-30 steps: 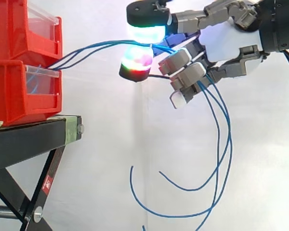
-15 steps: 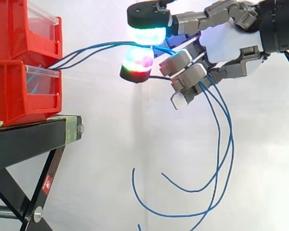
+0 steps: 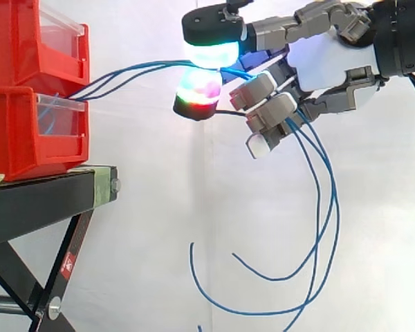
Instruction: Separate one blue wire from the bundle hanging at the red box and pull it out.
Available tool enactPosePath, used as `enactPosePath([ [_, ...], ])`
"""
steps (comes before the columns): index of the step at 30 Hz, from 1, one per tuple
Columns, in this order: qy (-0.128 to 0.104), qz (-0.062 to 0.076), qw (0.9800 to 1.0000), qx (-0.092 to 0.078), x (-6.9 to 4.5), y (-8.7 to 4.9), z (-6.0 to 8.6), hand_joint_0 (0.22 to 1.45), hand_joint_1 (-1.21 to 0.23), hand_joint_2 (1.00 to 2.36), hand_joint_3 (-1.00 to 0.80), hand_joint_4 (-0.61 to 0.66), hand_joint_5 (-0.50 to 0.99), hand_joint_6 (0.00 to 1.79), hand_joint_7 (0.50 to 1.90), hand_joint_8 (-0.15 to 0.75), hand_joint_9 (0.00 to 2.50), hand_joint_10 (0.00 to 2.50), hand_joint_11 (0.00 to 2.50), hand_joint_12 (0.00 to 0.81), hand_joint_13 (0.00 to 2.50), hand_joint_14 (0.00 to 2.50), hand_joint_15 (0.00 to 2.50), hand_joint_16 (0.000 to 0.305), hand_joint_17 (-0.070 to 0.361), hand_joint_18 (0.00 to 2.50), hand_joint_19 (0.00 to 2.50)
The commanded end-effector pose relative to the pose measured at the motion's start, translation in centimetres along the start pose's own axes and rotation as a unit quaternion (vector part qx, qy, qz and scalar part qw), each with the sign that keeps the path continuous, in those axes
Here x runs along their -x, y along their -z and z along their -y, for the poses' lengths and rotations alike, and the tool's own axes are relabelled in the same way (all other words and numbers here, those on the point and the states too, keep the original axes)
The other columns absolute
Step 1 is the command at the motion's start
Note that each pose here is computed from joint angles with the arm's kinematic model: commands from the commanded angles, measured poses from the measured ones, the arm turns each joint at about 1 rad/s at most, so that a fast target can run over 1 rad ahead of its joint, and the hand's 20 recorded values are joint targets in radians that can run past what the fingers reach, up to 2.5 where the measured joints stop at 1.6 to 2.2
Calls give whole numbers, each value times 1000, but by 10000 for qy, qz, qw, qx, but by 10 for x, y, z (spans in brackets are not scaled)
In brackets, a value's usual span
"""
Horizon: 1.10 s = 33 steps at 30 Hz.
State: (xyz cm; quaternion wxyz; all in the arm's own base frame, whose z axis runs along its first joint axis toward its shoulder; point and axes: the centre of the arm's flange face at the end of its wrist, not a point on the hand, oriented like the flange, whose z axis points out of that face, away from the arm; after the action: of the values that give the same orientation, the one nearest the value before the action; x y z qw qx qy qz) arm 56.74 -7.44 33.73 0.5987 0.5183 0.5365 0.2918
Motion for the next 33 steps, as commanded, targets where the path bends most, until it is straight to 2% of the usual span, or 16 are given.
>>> enactPosePath([
  [1,1,-5,10000,4,0,0,-1,610,-765,1019,-176,43,-183,936,951,315,1321,8,1596,409,1316,113,1673,50,112,915,696],
  [8,-5,17,10000,-2,-1,1,-1,620,-827,1016,-141,89,-198,942,902,321,1262,6,1590,426,1270,203,1623,53,119,899,681],
  [15,-5,32,10000,-6,-1,1,-1,613,-833,1015,-186,123,-204,939,893,312,1238,7,1599,421,1260,181,1653,52,117,879,690],
  [16,-5,32,10000,-6,-1,1,-1,601,-821,1016,-222,114,-206,935,906,296,1226,8,1595,399,1259,131,1685,50,112,856,712],
  [24,-8,41,10000,-2,-1,0,-2,544,-745,1007,-412,137,-207,932,893,315,1236,6,1582,415,1265,187,1637,52,116,873,713],
  [33,-8,41,10000,-2,-1,0,-2,550,-638,1008,-417,133,-198,928,898,323,1281,8,1566,408,1284,186,1635,51,115,889,704],
])
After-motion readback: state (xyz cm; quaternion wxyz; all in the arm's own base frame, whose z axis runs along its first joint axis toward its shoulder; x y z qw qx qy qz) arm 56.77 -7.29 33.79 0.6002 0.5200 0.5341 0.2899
